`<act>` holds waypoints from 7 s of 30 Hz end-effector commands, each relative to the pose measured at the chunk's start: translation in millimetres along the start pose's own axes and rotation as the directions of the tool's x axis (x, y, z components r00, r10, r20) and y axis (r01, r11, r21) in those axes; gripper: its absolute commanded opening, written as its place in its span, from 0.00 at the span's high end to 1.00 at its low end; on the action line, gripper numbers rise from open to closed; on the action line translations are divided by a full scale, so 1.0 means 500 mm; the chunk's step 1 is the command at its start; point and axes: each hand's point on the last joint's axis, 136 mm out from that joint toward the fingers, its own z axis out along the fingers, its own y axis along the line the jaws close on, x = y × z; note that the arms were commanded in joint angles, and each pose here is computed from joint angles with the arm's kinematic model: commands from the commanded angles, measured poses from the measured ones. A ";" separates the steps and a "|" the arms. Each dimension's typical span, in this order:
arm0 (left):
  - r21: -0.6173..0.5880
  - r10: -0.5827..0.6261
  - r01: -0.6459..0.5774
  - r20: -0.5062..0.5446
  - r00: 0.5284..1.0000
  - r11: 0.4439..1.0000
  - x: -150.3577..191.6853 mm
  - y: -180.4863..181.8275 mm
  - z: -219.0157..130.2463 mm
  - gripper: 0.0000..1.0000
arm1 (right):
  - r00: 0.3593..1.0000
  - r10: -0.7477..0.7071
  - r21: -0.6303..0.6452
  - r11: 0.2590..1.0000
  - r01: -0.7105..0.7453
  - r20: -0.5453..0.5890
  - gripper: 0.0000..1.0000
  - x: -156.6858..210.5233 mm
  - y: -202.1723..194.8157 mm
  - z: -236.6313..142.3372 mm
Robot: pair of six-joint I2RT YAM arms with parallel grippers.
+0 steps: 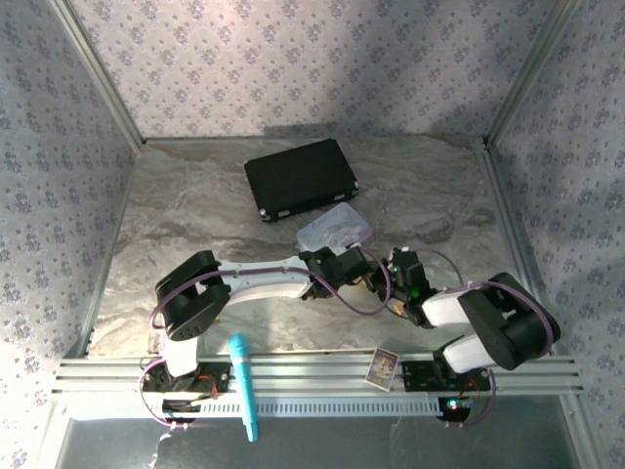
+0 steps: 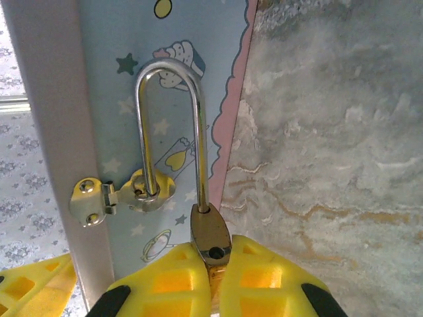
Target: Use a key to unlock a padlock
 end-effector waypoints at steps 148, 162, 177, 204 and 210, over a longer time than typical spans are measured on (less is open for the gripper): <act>-0.028 -0.528 0.527 -0.005 0.849 0.849 0.069 0.111 -0.001 0.29 | 0.844 -0.236 -0.111 0.972 0.209 -0.482 1.00 0.123 0.071 0.070; -0.043 -0.539 0.538 -0.023 0.842 0.842 0.075 0.109 0.013 0.29 | 0.897 -0.195 -0.070 0.981 0.182 -0.398 1.00 0.094 -0.056 -0.009; -0.042 -0.536 0.535 -0.017 0.844 0.844 0.066 0.115 0.006 0.23 | 0.841 -0.107 0.184 0.954 0.237 -0.530 0.72 0.100 -0.168 -0.082; -0.109 -0.697 0.722 0.195 0.690 0.683 0.108 0.262 -0.083 0.04 | 0.719 -0.694 0.480 0.622 0.619 -0.028 0.01 -0.243 0.081 -0.203; -0.220 -0.782 0.846 0.325 0.532 0.485 0.225 0.391 -0.111 0.00 | 0.593 -0.796 0.761 0.459 0.458 0.123 0.01 -0.389 0.038 -0.304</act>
